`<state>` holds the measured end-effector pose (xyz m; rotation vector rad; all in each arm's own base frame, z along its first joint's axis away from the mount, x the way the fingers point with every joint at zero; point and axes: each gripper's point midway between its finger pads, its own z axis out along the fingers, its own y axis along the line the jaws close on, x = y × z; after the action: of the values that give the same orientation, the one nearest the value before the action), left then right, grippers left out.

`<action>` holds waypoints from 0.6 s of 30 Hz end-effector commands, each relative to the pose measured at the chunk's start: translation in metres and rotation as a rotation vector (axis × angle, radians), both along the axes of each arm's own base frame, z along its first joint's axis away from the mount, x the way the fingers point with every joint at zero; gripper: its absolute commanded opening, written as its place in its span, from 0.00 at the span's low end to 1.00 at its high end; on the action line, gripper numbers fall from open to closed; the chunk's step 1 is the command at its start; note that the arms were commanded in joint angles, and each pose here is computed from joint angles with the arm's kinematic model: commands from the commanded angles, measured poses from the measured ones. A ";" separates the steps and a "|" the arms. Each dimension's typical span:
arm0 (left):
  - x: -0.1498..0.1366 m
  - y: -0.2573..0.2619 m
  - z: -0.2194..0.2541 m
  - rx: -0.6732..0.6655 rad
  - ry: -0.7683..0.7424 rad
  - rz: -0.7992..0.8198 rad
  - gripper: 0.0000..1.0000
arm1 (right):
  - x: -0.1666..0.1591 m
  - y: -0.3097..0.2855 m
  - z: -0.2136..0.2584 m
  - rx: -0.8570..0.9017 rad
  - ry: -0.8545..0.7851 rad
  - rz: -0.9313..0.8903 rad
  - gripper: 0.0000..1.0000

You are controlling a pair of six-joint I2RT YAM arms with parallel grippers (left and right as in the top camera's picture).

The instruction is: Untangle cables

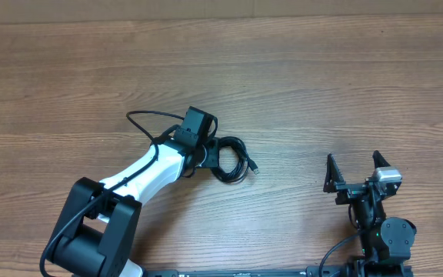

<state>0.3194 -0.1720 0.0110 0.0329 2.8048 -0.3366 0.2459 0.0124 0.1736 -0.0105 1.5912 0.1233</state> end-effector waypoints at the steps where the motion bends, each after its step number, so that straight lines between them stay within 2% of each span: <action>1: -0.011 0.012 -0.010 0.026 0.067 0.066 0.18 | 0.000 -0.002 -0.002 0.002 -0.003 -0.009 1.00; 3: -0.016 0.000 0.000 -0.097 0.154 0.123 0.15 | 0.000 -0.002 -0.002 0.002 -0.003 -0.010 1.00; 5: -0.023 -0.019 0.017 -0.229 0.232 0.080 0.11 | 0.000 -0.002 -0.002 0.002 -0.003 -0.010 1.00; 7: -0.023 -0.030 0.035 -0.291 0.251 0.003 0.10 | 0.000 -0.002 -0.002 0.002 -0.003 -0.010 1.00; 12: -0.011 -0.036 0.066 -0.240 0.136 -0.260 0.26 | 0.000 -0.002 -0.002 0.002 -0.003 -0.009 1.00; 15: -0.003 -0.039 0.079 -0.208 0.052 -0.399 0.48 | 0.000 -0.002 -0.002 0.002 -0.003 -0.010 1.00; 18: -0.001 -0.035 0.078 -0.178 0.035 -0.423 0.54 | 0.000 -0.002 -0.002 0.002 -0.003 -0.010 1.00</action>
<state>0.3183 -0.2051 0.0824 0.3841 2.8452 -0.6977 0.2459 0.0124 0.1736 -0.0108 1.5912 0.1230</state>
